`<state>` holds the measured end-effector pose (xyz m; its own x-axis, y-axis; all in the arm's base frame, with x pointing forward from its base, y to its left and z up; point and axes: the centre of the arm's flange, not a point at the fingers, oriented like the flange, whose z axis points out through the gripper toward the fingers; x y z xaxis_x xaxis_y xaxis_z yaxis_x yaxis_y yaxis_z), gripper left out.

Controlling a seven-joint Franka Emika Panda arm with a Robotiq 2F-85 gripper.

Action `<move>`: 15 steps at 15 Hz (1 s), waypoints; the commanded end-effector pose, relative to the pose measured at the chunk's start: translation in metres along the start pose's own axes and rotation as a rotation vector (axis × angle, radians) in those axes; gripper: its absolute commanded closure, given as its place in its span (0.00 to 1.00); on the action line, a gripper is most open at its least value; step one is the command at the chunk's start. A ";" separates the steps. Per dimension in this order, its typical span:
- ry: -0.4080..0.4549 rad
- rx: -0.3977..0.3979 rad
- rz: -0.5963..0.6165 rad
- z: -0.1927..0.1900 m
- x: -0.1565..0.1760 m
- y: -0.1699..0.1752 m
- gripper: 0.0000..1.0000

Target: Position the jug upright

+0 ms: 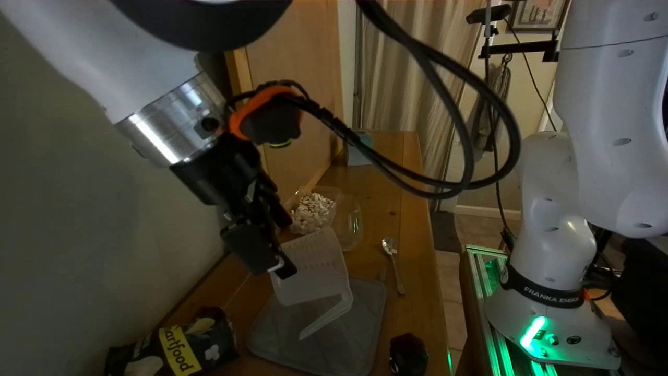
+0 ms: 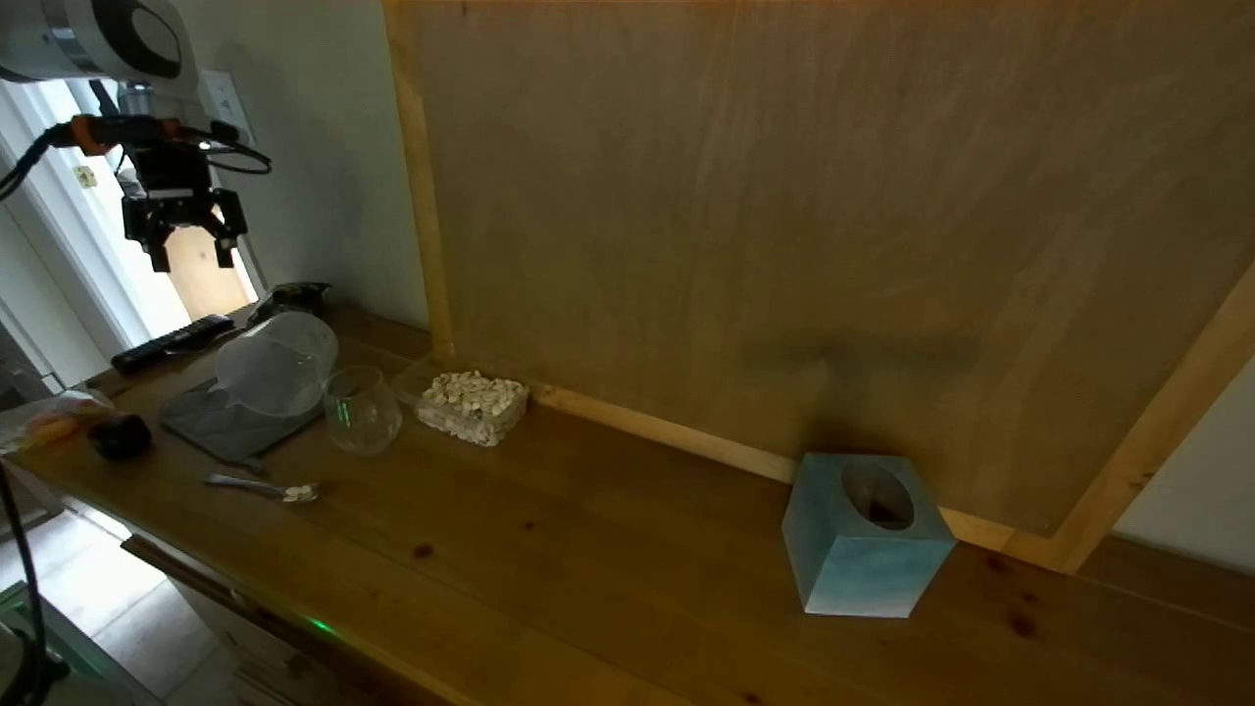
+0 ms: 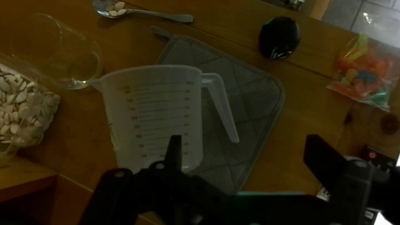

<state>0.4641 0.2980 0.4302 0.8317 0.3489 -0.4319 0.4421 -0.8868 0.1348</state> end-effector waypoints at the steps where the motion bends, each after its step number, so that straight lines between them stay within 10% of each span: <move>1: 0.097 0.104 0.134 0.033 -0.069 0.027 0.00; 10: 0.167 0.148 0.261 0.038 -0.076 0.059 0.00; 15: 0.267 0.296 0.450 0.048 -0.107 0.090 0.00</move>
<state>0.4195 0.1947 0.4402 0.9779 0.0542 -0.2020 0.0647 -0.9968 0.0459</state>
